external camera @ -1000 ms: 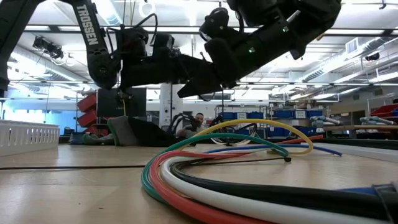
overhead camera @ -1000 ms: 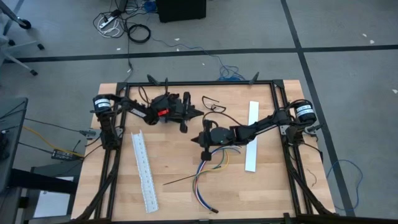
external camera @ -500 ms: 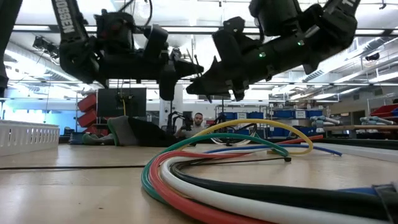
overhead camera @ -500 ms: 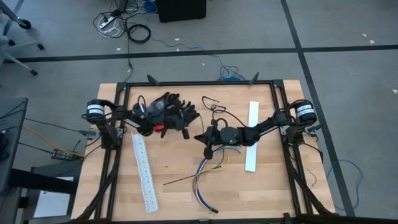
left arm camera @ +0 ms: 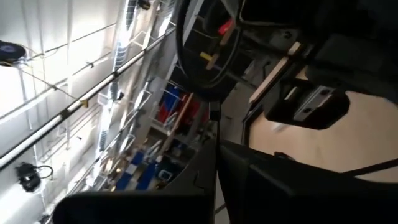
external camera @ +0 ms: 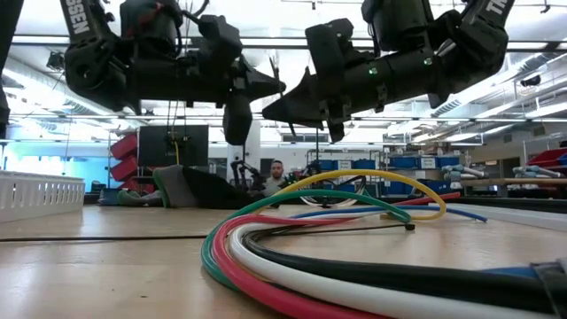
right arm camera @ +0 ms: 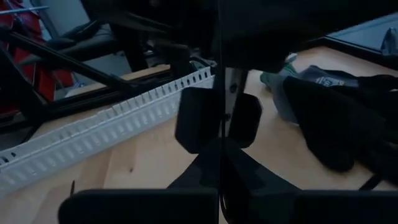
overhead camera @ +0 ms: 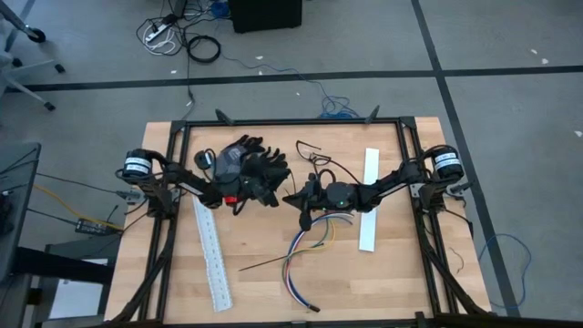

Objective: Ziptie cables
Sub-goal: Insert the top black zip tie pointed tail end through the slot to form a loop

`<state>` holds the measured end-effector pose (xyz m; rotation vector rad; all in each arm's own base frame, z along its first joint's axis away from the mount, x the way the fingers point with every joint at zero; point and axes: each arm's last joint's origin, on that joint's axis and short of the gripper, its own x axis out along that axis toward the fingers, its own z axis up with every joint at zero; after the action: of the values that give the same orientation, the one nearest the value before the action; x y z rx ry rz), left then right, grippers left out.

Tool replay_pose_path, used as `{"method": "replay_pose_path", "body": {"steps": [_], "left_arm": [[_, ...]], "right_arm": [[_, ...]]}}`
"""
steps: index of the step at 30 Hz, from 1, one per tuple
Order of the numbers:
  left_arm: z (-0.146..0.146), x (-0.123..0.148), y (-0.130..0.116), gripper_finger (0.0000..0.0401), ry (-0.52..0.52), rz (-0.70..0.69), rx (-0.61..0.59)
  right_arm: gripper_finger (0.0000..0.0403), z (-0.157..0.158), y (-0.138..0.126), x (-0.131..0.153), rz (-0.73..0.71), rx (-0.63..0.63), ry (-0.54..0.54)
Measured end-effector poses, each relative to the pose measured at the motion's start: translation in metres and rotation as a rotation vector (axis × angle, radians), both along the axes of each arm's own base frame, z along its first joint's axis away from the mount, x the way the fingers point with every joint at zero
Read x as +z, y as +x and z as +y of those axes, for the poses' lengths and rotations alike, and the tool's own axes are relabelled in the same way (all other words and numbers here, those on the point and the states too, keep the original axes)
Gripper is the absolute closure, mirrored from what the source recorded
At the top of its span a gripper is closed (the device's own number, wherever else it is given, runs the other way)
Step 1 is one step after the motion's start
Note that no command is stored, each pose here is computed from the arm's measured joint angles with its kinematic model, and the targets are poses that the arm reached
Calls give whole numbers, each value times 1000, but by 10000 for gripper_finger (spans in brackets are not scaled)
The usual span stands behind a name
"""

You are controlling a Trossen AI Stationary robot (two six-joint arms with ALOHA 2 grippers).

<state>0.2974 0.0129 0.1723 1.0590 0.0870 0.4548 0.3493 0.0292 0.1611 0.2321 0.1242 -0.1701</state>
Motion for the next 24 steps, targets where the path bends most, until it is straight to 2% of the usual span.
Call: {"method": "replay_pose_path", "body": {"steps": [9, 18, 24], "left_arm": [[0, 3, -1, 401, 28, -14, 37], [-4, 3, -1, 401, 33, -13, 23], [-5, 3, -1, 401, 97, 16, 31]], "right_arm": [[403, -13, -9, -10, 20, -53, 50], [403, -23, -11, -8, -42, -31, 70], [402, -29, -11, -8, -48, -3, 93]]}}
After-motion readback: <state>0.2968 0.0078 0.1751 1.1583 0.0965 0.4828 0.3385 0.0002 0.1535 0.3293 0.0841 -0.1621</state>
